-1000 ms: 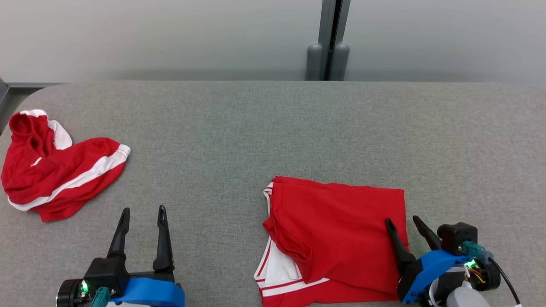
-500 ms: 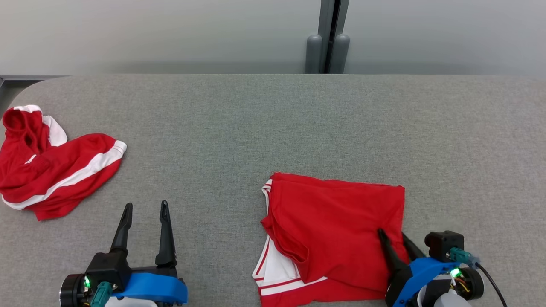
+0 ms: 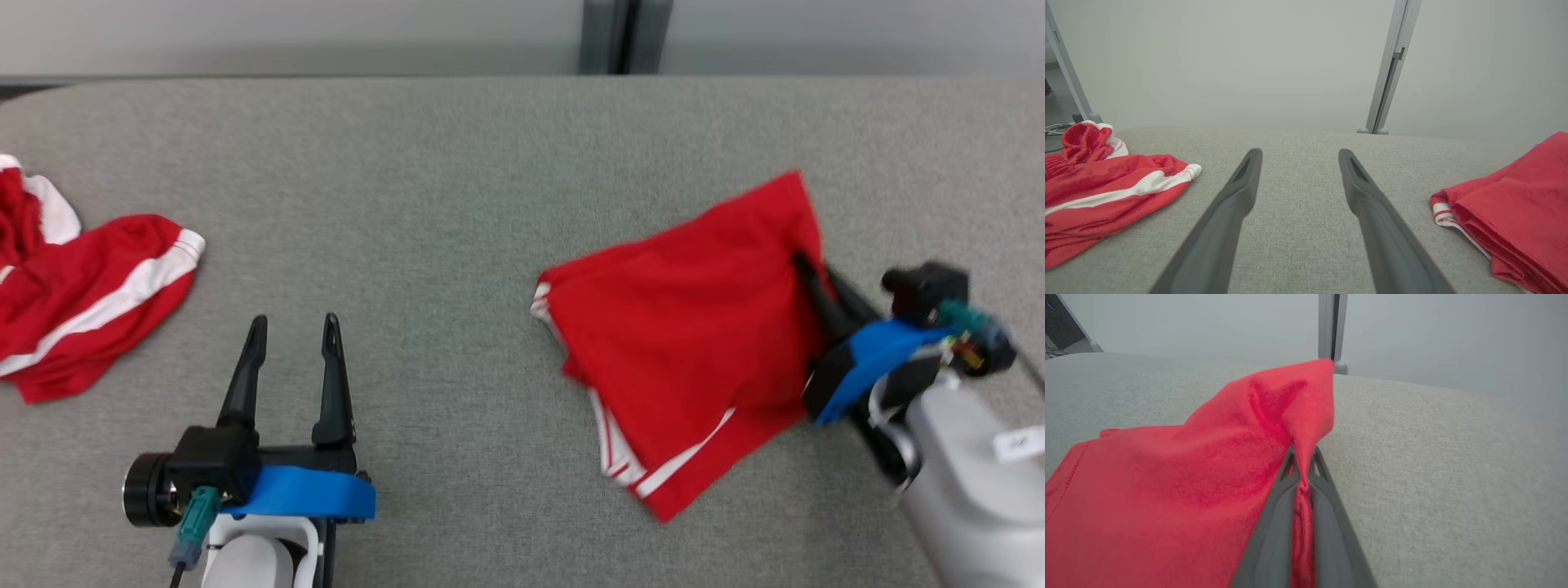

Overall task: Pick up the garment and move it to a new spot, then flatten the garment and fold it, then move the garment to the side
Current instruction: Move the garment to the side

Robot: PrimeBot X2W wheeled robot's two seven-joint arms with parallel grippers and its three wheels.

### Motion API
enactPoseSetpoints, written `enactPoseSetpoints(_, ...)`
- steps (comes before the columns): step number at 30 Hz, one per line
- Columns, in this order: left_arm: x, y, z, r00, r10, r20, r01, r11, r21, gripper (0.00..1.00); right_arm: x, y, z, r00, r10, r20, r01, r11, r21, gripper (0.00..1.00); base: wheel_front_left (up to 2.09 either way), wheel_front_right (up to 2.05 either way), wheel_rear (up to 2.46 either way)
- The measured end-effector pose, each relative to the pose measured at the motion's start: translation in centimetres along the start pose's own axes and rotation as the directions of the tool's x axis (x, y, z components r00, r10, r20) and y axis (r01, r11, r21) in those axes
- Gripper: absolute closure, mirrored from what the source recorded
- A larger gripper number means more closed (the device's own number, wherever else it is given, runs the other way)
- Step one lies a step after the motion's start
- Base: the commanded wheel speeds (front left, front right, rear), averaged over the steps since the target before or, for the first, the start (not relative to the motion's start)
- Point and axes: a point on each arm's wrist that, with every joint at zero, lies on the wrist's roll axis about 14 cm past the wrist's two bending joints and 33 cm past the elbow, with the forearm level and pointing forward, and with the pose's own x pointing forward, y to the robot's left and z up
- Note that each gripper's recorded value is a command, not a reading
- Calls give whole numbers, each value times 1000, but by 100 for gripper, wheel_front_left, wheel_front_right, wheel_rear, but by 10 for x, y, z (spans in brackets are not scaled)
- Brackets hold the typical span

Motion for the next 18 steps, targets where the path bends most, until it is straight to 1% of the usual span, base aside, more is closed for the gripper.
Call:
enactPoseSetpoints(4, 22, -11, -7, 999, -38, -4, 38, 999, -2, 0, 19, -41, 18, 999, -51, 10, 51, 997, -58, 100, 0, 0, 0)
enactPoseSetpoints(9, 53, -30, -17, 994, -105, 2, 105, 994, 8, 0, 30, -102, 32, 989, -144, 13, 145, 982, -122, 100, 0, 0, 0)
enactPoseSetpoints(14, 85, -52, -27, 981, -195, 22, 194, 981, 24, 0, 26, -165, 39, 968, -249, 2, 245, 952, -185, 100, 0, 0, 0)
enactPoseSetpoints(18, 104, -68, -35, 967, -253, 41, 252, 967, 31, 0, 12, -209, 39, 944, -331, -17, 319, 920, -228, 100, 0, 0, 0)
